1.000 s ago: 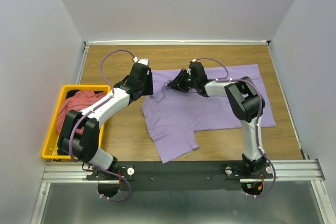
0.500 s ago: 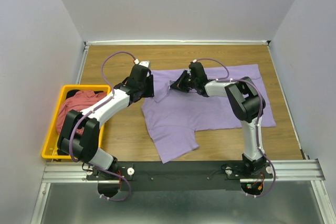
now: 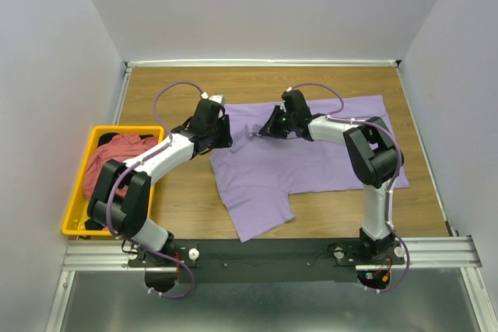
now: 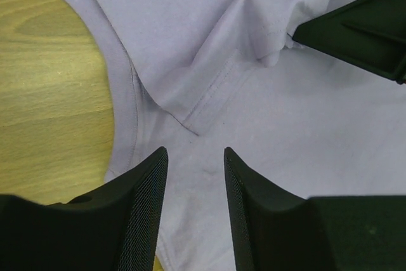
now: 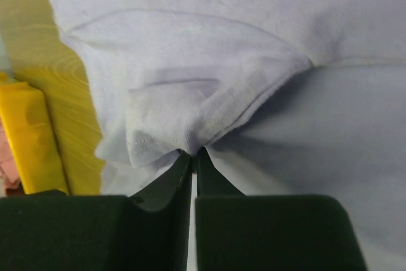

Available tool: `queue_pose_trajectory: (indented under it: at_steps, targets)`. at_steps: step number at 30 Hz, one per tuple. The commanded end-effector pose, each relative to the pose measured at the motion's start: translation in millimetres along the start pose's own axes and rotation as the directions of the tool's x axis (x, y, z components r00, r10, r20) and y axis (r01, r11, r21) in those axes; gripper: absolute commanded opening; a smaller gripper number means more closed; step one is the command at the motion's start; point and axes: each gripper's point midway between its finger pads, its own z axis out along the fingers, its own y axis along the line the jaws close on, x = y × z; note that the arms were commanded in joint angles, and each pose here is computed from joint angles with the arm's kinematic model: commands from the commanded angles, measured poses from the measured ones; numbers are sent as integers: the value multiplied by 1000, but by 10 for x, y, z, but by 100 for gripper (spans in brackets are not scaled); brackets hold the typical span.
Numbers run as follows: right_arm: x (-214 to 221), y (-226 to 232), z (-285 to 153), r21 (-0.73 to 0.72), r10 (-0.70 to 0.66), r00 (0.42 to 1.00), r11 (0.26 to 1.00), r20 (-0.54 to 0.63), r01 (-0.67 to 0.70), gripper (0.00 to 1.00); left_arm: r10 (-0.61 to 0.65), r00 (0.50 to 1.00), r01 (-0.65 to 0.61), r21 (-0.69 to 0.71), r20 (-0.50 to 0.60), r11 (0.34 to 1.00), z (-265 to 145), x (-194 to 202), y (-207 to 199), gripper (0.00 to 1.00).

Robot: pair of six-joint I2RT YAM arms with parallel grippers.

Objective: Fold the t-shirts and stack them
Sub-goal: Fold the tshirt

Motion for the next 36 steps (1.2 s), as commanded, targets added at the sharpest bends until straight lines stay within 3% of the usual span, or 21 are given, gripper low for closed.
queue_pose_trajectory:
  at_steps: [1, 29, 36]
  targets:
    - [78, -68, -83, 55, -58, 997, 997, -41, 61, 11, -67, 997, 67, -8, -39, 998, 151, 168, 50, 48]
    - [74, -76, -83, 64, -126, 990, 989, -69, 131, 11, -134, 983, 137, 16, -125, 990, 553, 404, -1, 27]
    - [57, -75, -100, 70, -144, 987, 986, -70, 148, 11, -136, 984, 139, 26, -111, 990, 510, 322, -42, 27]
